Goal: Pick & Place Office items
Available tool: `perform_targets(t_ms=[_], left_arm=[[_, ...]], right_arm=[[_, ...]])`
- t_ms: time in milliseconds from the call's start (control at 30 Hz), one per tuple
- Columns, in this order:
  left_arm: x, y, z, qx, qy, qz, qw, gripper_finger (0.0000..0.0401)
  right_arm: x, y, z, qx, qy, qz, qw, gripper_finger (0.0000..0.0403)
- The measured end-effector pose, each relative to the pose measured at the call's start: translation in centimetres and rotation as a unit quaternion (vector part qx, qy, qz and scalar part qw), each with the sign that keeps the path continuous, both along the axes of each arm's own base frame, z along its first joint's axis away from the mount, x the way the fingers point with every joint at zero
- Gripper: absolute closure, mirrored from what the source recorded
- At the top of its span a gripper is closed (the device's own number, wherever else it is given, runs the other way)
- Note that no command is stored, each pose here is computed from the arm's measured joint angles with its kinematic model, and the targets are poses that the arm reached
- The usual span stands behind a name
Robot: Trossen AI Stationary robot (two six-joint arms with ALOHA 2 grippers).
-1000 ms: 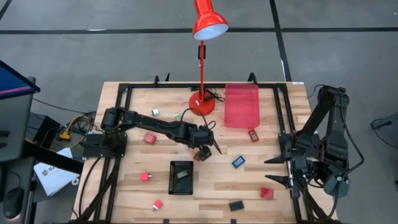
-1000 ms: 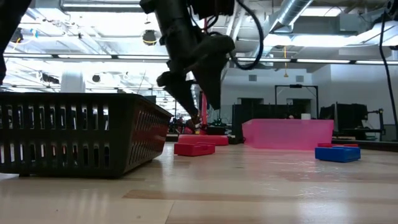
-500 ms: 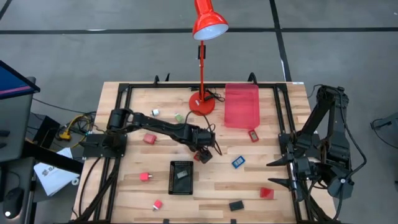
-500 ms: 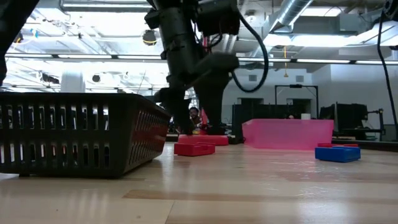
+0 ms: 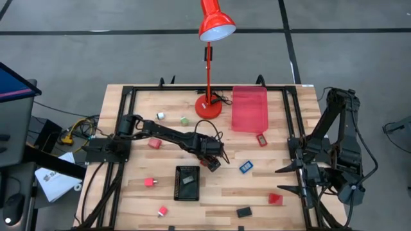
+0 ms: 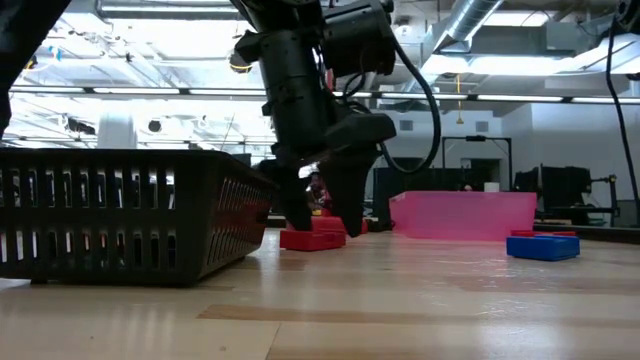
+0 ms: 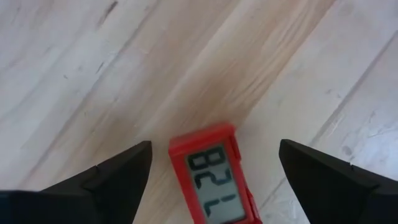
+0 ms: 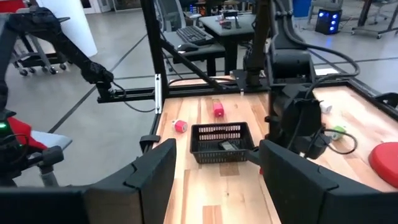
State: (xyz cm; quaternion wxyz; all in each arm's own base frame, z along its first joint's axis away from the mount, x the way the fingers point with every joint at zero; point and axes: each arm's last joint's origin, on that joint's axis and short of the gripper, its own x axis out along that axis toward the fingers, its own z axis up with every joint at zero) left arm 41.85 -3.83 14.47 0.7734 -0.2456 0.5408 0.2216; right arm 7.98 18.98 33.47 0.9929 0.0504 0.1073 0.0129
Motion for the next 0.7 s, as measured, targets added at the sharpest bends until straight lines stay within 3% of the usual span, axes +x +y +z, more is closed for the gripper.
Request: perform_targets(t_ms=[300,700], left_arm=[[0.3,-0.1,-1.8,-0.003,0.021,-0.002,1.000,0.0125],[0.0,0.0,-1.5,-0.003,0.026,-0.001,1.000,0.0211]], right_arm=[[-0.6,0.2,0.0,0.009,-0.002,0.010,1.000,0.0180],[-0.4,1.2,-0.7,0.001,0.000,0.010,1.000,0.0180]])
